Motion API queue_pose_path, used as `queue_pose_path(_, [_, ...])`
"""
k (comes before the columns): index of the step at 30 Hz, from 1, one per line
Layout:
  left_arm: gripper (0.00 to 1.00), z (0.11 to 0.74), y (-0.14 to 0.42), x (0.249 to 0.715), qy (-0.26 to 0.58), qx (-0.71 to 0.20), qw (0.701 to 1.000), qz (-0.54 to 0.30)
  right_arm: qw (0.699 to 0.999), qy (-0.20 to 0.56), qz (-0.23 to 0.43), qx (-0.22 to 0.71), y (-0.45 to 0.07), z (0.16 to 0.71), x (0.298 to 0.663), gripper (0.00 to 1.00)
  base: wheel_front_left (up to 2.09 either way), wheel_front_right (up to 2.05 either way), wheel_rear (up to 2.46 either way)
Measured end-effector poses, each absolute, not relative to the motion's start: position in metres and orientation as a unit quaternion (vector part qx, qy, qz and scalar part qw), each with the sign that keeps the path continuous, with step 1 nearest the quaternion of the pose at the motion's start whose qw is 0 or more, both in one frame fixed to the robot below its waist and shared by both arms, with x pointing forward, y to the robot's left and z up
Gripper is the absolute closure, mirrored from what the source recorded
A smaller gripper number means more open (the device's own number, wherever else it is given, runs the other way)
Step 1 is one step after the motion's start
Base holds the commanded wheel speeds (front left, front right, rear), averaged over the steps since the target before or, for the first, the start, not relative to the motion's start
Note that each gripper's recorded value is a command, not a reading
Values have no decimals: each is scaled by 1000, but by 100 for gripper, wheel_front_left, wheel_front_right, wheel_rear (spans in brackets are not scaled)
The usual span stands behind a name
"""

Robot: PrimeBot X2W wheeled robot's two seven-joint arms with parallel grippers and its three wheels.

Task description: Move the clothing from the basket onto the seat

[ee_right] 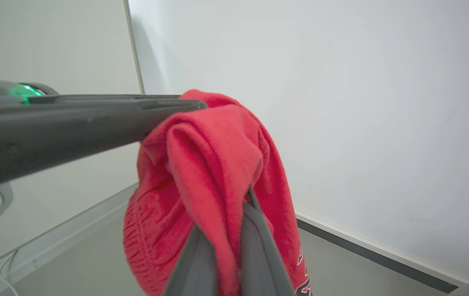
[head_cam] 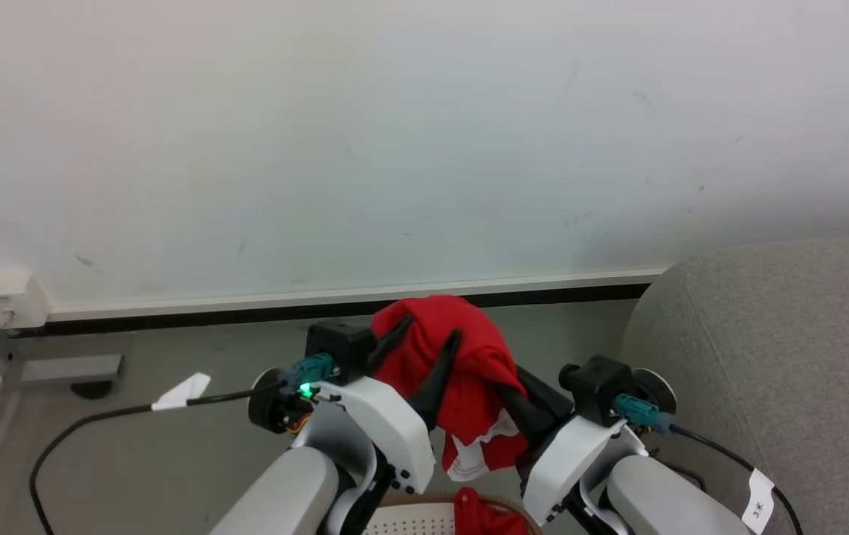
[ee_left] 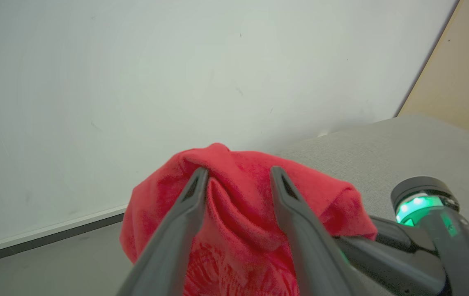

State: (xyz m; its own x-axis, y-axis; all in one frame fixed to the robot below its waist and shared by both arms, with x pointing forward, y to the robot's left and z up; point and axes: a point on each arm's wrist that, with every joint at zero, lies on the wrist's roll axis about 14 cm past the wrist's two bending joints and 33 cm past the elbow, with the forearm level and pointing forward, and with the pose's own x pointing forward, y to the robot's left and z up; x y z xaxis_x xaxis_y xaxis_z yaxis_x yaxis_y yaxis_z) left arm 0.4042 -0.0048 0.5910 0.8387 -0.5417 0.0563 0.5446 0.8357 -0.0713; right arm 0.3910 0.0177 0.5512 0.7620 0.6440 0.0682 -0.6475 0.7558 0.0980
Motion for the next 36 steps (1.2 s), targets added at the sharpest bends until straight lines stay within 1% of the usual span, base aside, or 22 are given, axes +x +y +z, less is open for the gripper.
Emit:
queue_pose_path(12, [0, 579, -14, 398, -4, -32, 952, -304, 961, -44, 267, 62, -41, 564, 411, 100, 0, 0, 0])
queue_pose_path(20, [0, 576, -31, 397, -4, -36, 944, -328, 972, -58, 221, 53, -82, 569, 415, 100, 0, 0, 0])
queue_pose_path(27, [0, 568, -57, 394, 6, -45, 931, -361, 982, -64, 173, 37, -126, 568, 411, 100, 0, 0, 0])
queue_pose_path(36, [0, 558, -103, 381, 21, -63, 905, -419, 992, -73, 97, 19, -194, 571, 392, 100, 0, 0, 0])
